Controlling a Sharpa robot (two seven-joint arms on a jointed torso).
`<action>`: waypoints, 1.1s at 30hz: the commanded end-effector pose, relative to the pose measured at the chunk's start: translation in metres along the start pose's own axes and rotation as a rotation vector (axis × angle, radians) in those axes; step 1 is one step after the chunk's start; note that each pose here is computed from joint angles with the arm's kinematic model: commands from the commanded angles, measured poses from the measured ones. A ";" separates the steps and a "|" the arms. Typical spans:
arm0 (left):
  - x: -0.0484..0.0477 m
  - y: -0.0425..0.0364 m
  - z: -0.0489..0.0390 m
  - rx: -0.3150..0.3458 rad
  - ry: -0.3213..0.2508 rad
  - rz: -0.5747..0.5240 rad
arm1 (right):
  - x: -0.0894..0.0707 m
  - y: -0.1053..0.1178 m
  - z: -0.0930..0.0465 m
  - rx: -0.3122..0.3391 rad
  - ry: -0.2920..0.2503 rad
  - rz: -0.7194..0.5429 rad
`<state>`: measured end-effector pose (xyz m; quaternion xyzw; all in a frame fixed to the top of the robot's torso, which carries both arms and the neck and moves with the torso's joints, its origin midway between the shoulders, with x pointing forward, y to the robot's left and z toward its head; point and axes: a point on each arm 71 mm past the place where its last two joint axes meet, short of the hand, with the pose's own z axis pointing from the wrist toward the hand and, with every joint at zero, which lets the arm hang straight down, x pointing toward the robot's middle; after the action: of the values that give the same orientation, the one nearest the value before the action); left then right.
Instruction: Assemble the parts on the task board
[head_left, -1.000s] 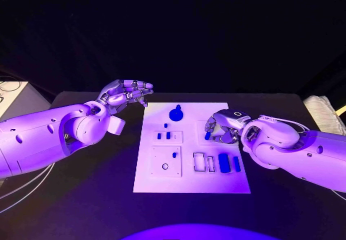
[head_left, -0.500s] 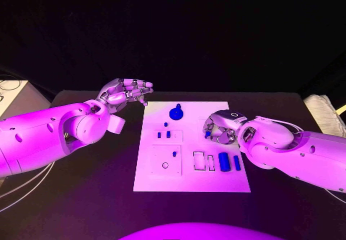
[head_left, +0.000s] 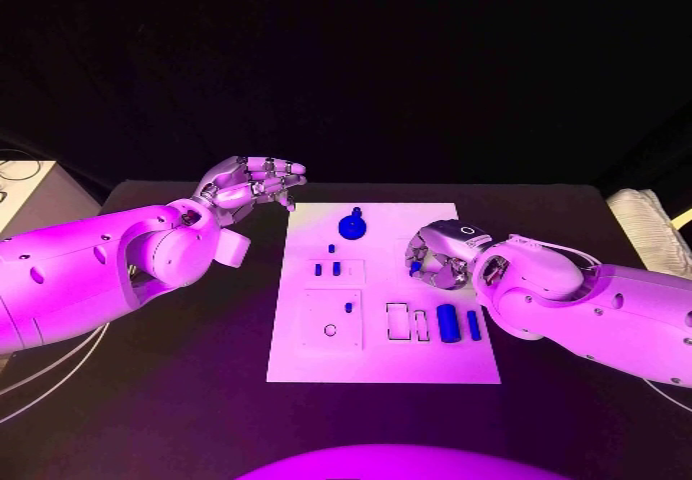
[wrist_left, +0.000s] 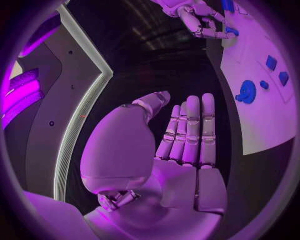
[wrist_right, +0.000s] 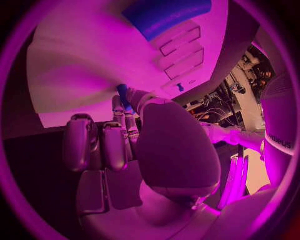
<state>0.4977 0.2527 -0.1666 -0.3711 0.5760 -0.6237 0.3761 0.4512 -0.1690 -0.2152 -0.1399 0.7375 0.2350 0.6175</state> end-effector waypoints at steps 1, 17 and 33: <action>0.0023 -0.0007 0.0008 0.005 0.017 -0.010 | -0.006 0.003 -0.003 -0.011 -0.088 0.013; 0.0020 0.0004 0.0038 0.007 0.016 -0.009 | -0.041 0.030 -0.021 -0.110 -0.257 0.124; 0.0057 0.0009 0.0059 0.008 0.025 -0.013 | -0.007 0.108 -0.017 -0.290 -0.153 0.273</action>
<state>0.5010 0.2477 -0.1680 -0.3697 0.5770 -0.6252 0.3735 0.3877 -0.0912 -0.1843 -0.1044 0.6583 0.4166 0.6182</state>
